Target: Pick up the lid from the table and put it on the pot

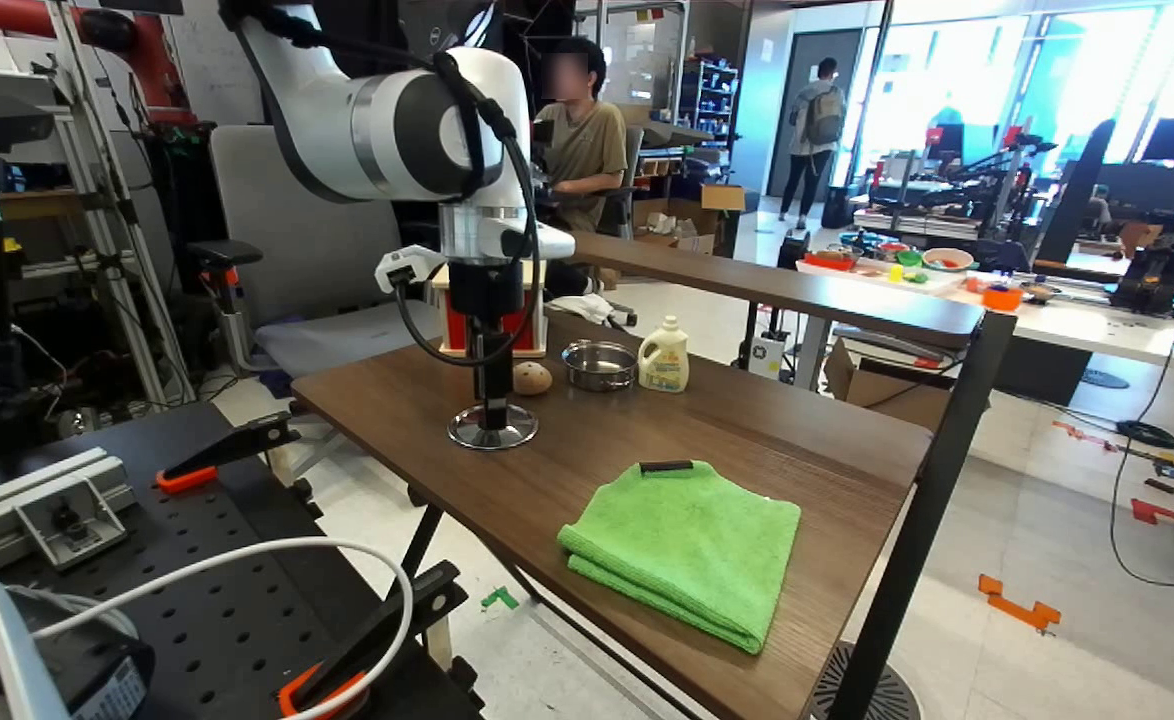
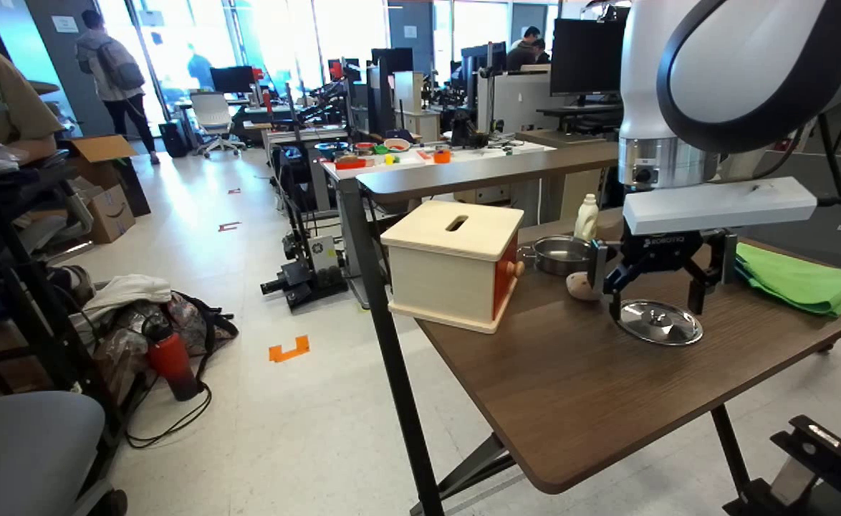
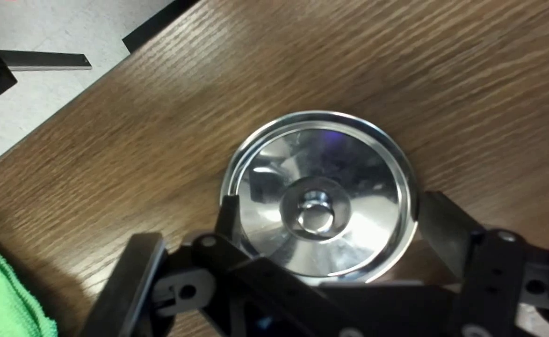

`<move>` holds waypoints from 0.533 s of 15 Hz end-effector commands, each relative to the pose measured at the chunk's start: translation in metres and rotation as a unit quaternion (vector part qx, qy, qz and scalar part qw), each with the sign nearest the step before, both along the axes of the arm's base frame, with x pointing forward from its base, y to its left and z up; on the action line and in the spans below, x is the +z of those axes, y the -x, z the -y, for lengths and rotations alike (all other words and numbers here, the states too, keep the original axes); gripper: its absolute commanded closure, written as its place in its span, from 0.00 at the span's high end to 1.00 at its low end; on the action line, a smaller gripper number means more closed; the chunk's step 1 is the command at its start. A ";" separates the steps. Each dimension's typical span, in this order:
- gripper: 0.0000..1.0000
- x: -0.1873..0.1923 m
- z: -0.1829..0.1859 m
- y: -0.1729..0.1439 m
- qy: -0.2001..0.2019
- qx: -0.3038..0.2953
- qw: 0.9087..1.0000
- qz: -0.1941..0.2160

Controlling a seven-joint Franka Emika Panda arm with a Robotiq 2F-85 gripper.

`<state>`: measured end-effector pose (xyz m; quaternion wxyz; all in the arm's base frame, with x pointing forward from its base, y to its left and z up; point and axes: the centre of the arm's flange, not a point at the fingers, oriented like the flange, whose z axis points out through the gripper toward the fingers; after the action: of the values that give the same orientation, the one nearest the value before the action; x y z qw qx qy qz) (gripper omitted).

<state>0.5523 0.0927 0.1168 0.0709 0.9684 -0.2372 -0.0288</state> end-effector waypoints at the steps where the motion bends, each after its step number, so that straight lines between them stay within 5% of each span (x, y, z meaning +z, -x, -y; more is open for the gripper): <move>1: 0.71 -0.004 0.001 0.004 0.002 -0.013 1.000 0.010; 2: 0.71 -0.004 0.001 0.004 0.002 -0.013 1.000 0.009; 8: 0.25 -0.003 0.003 0.002 0.005 -0.017 1.000 0.011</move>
<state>0.5523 0.0890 0.1169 0.0727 0.9661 -0.2463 -0.0280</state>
